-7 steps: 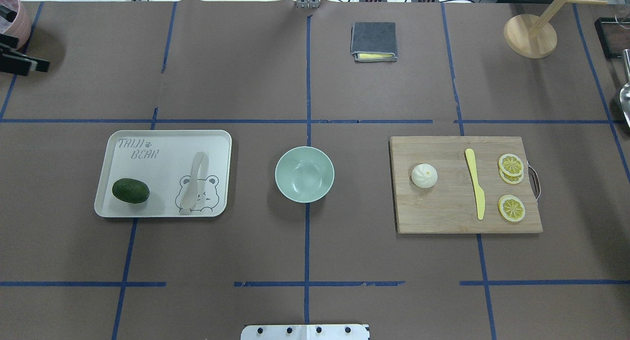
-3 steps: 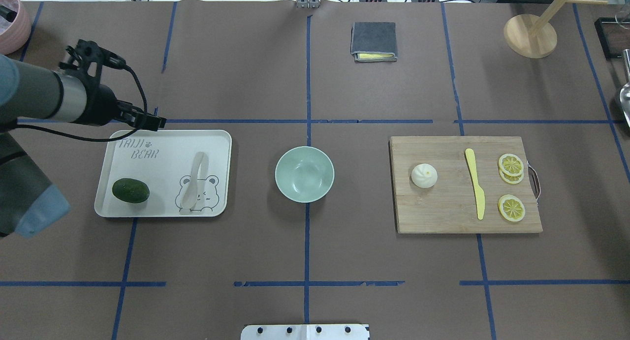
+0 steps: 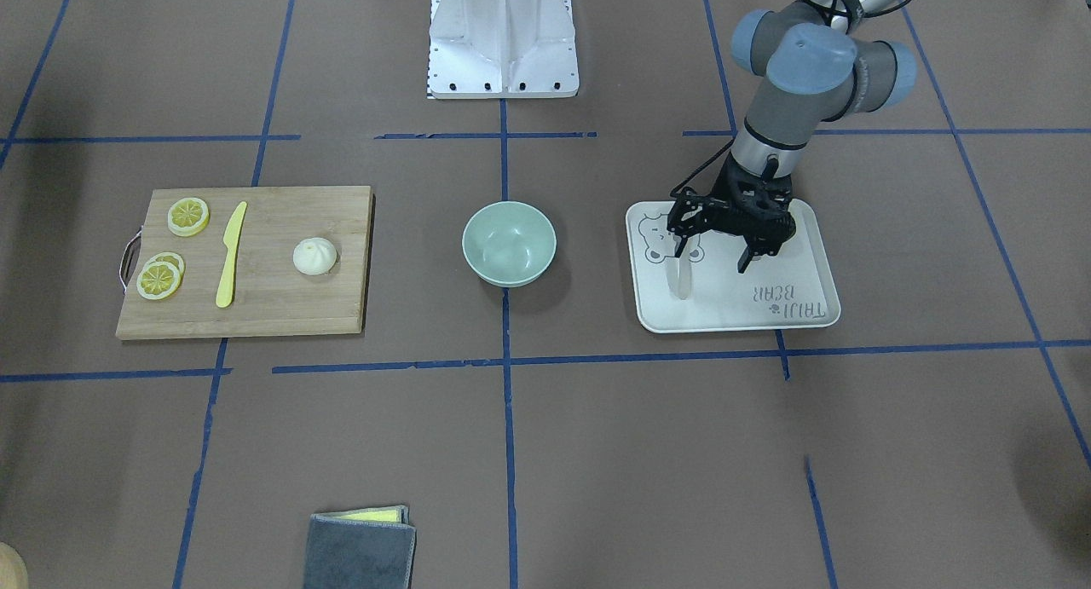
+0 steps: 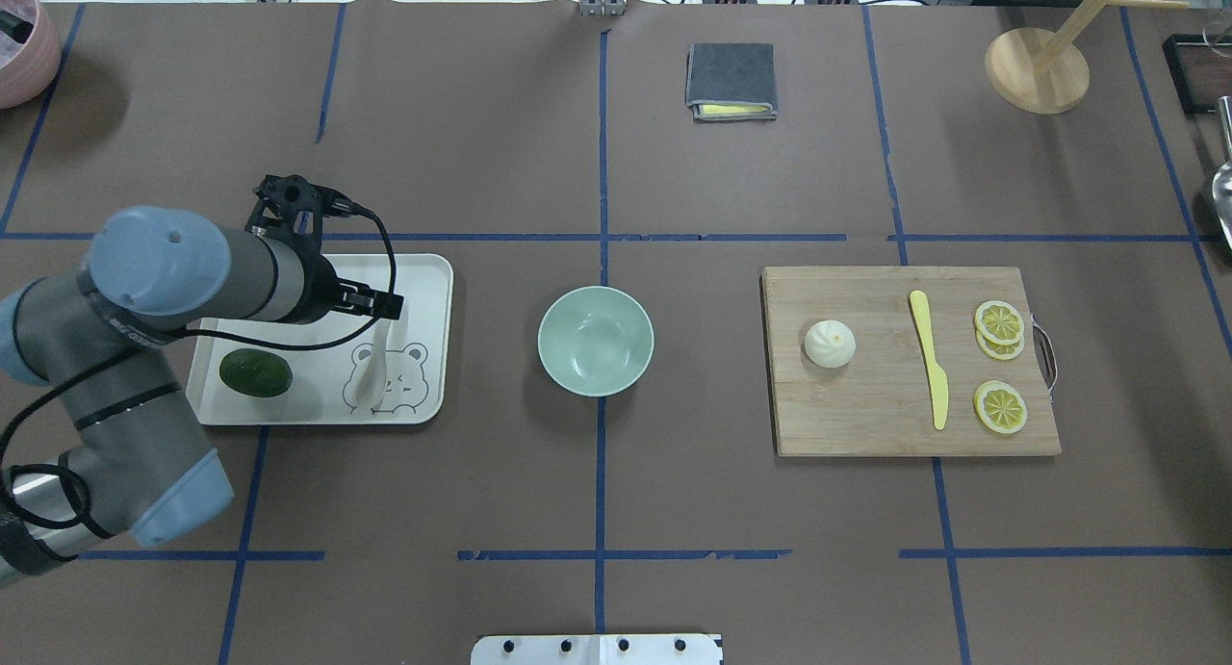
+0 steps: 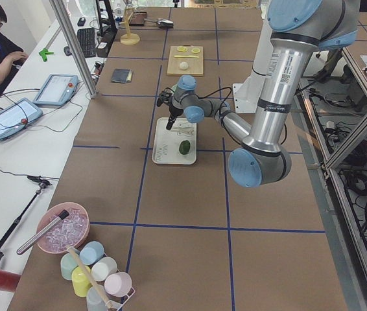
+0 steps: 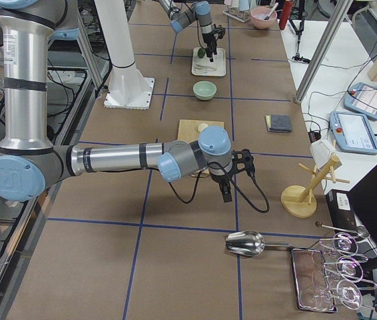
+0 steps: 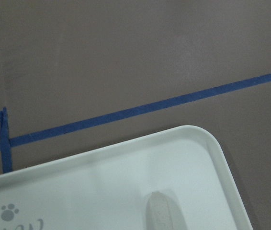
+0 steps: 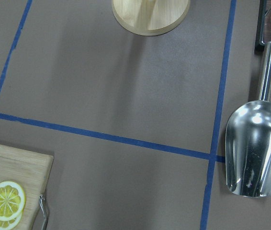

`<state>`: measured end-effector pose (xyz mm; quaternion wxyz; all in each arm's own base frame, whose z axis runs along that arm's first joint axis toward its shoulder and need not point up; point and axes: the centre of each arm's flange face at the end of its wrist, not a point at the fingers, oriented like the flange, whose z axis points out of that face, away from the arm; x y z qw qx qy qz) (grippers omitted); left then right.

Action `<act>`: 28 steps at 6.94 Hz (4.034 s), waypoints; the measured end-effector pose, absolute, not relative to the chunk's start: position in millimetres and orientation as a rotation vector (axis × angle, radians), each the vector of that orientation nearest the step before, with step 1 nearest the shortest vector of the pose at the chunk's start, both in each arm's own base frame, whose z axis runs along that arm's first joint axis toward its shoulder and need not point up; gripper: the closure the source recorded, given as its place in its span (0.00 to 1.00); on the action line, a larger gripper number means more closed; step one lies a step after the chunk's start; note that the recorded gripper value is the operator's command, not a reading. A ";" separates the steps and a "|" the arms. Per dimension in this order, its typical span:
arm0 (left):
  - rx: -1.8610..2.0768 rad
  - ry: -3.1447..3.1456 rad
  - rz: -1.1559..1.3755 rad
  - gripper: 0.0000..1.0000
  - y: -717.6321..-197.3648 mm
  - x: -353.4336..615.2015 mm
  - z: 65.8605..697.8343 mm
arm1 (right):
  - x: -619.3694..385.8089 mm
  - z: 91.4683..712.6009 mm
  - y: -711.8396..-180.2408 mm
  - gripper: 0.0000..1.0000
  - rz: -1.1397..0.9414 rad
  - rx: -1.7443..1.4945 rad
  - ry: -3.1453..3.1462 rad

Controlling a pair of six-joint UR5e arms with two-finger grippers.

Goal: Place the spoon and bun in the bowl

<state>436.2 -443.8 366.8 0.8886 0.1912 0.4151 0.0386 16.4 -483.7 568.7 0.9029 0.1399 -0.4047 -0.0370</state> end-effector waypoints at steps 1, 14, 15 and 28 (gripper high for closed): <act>0.375 0.847 0.048 0.28 -440.2 455.4 374.0 | 16.4 569.1 -483.7 0.00 -0.076 0.288 -0.837; 0.186 0.843 -0.312 1.00 -460.6 502.4 237.3 | 16.6 570.5 -483.9 0.00 -0.071 0.284 -0.832; 0.153 0.830 -0.367 1.00 -466.5 514.5 209.6 | 16.7 570.7 -483.9 0.00 -0.070 0.283 -0.832; 0.154 0.794 -0.364 0.00 -449.3 590.6 161.6 | 16.4 571.3 -485.4 0.00 -0.073 0.285 -0.832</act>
